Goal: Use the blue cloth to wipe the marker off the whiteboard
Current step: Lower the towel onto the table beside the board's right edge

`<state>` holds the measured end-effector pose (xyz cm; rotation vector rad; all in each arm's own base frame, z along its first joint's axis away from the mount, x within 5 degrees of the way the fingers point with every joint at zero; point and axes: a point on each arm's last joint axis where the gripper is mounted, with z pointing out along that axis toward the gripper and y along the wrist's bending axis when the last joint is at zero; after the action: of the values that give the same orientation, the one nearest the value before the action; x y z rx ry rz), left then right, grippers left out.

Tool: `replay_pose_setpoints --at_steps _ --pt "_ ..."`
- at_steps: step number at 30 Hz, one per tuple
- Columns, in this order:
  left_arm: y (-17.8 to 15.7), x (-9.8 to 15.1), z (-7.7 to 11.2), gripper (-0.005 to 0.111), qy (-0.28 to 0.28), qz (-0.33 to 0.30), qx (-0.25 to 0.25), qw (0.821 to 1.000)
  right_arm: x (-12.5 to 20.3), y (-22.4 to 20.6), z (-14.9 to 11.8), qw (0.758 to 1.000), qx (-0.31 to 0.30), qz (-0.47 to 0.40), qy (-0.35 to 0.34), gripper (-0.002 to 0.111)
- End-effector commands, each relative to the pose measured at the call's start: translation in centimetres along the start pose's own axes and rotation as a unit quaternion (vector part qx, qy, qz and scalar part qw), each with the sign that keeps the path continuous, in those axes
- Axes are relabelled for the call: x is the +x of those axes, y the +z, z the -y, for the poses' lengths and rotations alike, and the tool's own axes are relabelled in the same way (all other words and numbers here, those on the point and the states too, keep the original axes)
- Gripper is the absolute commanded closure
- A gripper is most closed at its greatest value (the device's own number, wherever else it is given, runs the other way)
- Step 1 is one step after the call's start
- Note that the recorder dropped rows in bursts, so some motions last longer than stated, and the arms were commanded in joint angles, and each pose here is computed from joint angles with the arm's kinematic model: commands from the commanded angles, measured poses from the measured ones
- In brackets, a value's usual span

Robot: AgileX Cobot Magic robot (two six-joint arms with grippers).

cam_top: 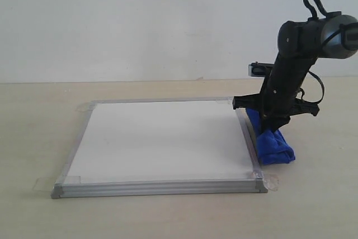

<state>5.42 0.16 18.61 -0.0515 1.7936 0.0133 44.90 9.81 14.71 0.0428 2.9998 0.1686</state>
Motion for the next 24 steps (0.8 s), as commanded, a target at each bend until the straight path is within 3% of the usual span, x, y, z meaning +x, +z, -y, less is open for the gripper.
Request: replay_pose_setpoints --at_steps 1,10,18,24 --pt "0.0 0.1 0.0 0.103 -0.003 0.002 0.001 1.0 0.1 -0.1 -0.2 1.0 -0.002 -0.006 -0.007 0.109" --pt "0.0 0.1 0.0 0.103 -0.003 0.002 0.001 1.0 -0.1 -0.1 -0.6 1.0 -0.01 0.01 0.0 0.105" --pt "0.0 0.1 0.0 0.103 -0.003 0.002 0.001 1.0 -0.1 -0.1 -0.6 1.0 -0.011 0.012 0.026 0.052" --pt "0.0 0.1 0.0 0.103 -0.003 0.002 0.001 1.0 -0.3 -1.1 -0.8 0.999 -0.013 0.016 0.024 0.055"
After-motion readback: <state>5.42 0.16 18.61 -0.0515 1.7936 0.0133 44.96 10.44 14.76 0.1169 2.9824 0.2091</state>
